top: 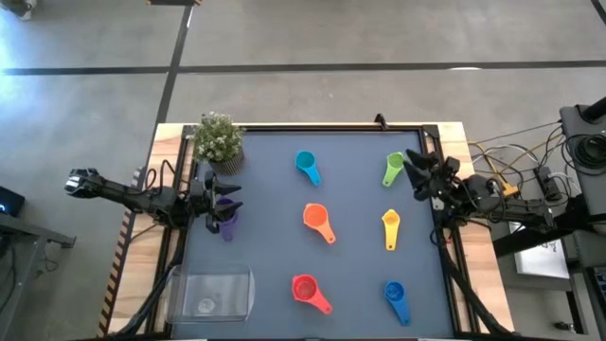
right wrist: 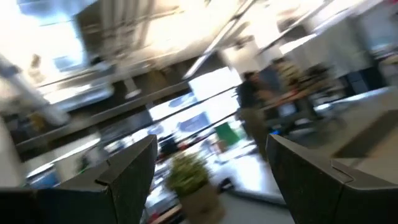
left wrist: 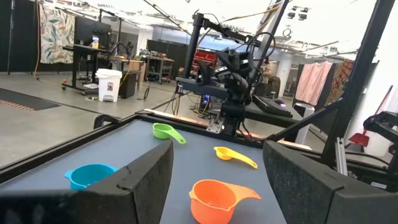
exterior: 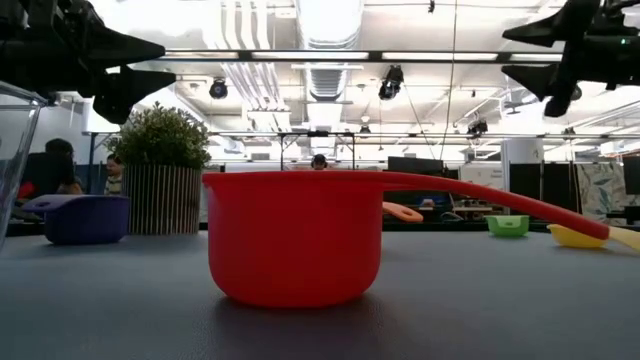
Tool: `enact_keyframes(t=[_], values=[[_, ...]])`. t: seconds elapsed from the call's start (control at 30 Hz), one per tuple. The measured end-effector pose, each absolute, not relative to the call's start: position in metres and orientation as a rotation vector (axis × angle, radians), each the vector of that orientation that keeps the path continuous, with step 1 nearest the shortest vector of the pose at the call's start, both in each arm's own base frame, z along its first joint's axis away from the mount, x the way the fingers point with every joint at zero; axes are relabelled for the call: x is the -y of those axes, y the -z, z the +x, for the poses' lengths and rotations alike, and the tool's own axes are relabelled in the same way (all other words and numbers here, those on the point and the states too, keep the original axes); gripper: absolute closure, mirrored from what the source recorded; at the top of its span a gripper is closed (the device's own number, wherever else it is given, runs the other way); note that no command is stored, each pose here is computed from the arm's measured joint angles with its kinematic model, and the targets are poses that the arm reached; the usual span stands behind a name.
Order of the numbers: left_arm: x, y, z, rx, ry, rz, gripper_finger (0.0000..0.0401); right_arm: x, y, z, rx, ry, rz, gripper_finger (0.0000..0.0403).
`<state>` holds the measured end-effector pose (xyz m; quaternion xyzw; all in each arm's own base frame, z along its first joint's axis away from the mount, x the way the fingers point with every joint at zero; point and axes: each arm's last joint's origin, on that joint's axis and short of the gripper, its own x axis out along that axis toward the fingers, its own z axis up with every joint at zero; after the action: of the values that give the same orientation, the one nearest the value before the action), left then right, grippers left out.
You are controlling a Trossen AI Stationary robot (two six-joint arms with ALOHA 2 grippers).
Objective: Nest measuring cups in basket
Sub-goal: Stack the orange measuring cup on top of the violet measuring cup
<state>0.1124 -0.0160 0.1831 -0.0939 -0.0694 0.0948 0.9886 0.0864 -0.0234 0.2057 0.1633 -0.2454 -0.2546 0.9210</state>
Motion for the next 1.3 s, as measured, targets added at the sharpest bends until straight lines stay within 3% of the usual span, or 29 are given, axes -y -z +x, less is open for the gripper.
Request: enact_keyframes(t=[0.17, 0.37, 0.53, 0.73, 0.87, 1.07, 1.3], values=[[0.016, -0.183, 0.112, 0.139, -0.19, -0.188, 0.0169, 0.025, -0.209, 0.085, 0.522, 0.578, 0.291, 0.0115], [0.016, -0.183, 0.112, 0.139, -0.19, -0.188, 0.0169, 0.021, -0.227, 0.094, 0.382, 0.438, 0.205, 0.0115], [0.016, -0.183, 0.112, 0.139, -0.19, -0.188, 0.0169, 0.021, -0.235, 0.11, 0.152, 0.398, 0.25, 0.0115], [0.016, -0.183, 0.112, 0.139, -0.19, -0.188, 0.0169, 0.019, -0.23, 0.15, -0.13, 0.193, 0.238, 0.0115], [0.016, -0.183, 0.112, 0.139, -0.19, -0.188, 0.0169, 0.016, -0.214, 0.171, -0.279, 0.114, 0.291, 0.0115], [0.016, -0.183, 0.112, 0.139, -0.19, -0.188, 0.0169, 0.018, -0.181, 0.198, -0.499, 0.153, 0.373, 0.0115], [0.016, -0.182, 0.113, 0.128, -0.191, -0.184, 0.0169, 0.013, -0.151, 0.23, -0.549, 0.104, 0.43, 0.0115]])
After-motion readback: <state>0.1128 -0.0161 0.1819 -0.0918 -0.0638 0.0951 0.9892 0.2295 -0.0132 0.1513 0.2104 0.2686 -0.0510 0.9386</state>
